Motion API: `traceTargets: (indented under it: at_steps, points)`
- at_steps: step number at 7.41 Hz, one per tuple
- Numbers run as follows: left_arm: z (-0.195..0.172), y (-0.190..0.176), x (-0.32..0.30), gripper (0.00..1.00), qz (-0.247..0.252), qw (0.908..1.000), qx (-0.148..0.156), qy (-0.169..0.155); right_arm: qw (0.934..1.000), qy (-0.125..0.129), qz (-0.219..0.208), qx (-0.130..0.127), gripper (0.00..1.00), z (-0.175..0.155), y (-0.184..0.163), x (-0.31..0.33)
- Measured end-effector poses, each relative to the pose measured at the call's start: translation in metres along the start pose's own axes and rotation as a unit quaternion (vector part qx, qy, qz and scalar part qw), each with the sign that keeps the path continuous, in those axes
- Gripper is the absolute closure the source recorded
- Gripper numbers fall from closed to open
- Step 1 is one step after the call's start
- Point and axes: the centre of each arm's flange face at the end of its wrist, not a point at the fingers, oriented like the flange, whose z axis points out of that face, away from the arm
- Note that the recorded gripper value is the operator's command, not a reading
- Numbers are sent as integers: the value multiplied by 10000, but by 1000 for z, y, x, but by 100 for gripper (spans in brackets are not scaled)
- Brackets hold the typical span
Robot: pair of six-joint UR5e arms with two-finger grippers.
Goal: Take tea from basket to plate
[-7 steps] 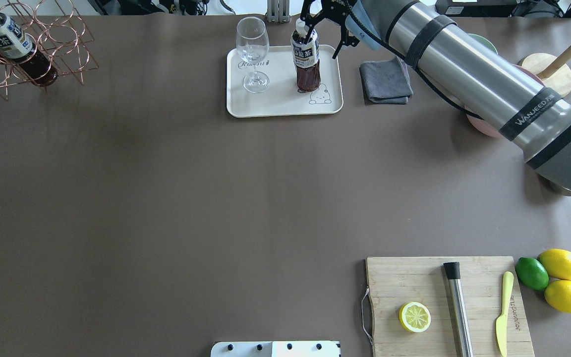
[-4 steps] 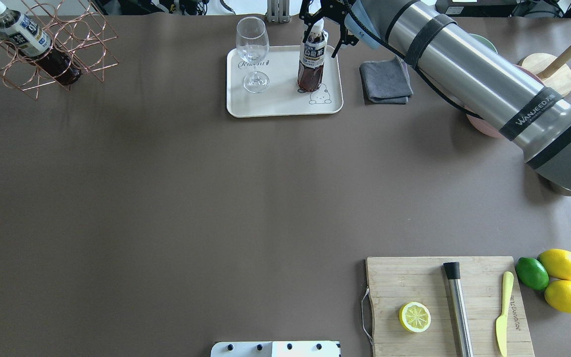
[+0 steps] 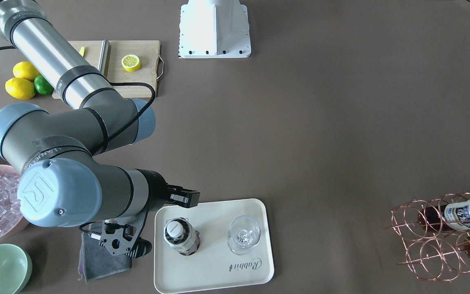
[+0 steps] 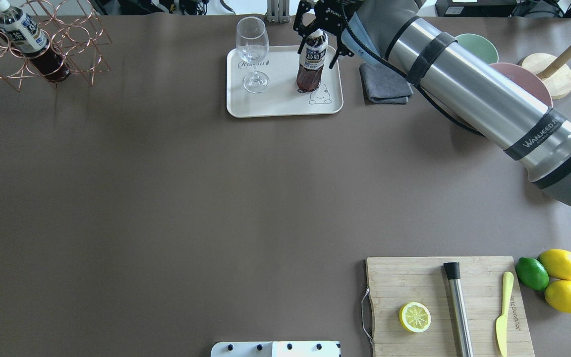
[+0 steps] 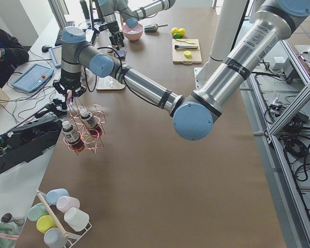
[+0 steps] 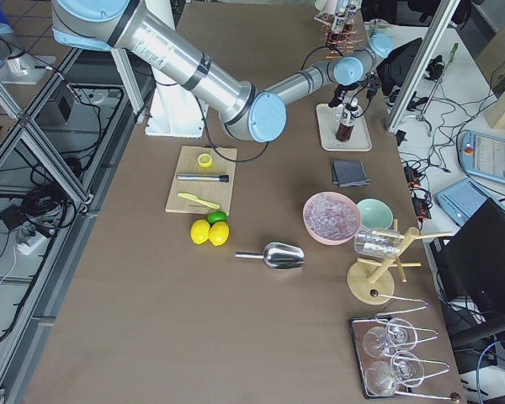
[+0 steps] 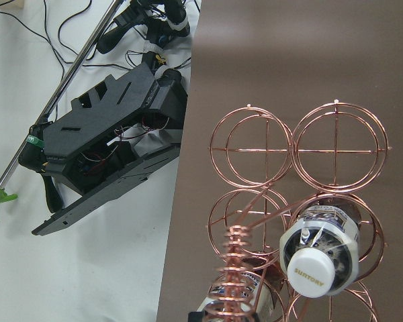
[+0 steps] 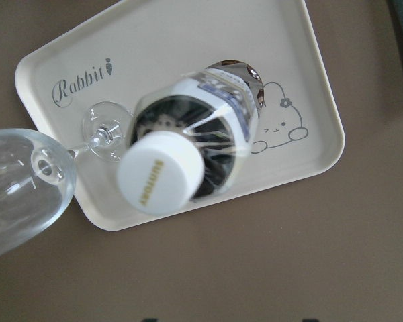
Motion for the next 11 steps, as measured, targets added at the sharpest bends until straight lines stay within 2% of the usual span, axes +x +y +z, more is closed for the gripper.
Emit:
traceTargets:
  at_steps: [2, 3, 4, 5, 6, 7, 8, 9, 11]
  points:
    - [17, -8, -5, 100, 177, 9998, 71, -87, 9998, 47, -75, 186, 14, -8, 14, 25]
    - [20, -12, -8, 100, 303, 9994, 62, -165, 9993, 71, -165, 324, 7, -11, 21, 43]
    - [21, -17, -11, 100, 381, 9990, 1, -252, 9985, 112, -296, 458, 4, -10, 28, 67]
    - [23, -23, -12, 100, 411, 9988, -32, -264, 9969, 199, -463, 599, 4, -12, 36, 92]
    - [27, -27, -13, 100, 418, 9988, -48, -252, 9938, 394, -719, 752, 4, -14, 45, 115]
    - [32, -28, -12, 100, 420, 9988, -58, -226, 9879, 724, -1051, 885, 4, -19, 59, 136]
    - [34, -27, -12, 100, 420, 9989, -63, -213, 9783, 1160, -1414, 973, 3, -24, 79, 167]
    - [36, -24, -10, 100, 420, 9989, -69, -201, 9705, 1458, -1640, 997, 2, -29, 96, 209]
    - [36, -23, -9, 100, 418, 9989, -67, -200, 9604, 1748, -1936, 979, 2, -49, 110, 322]
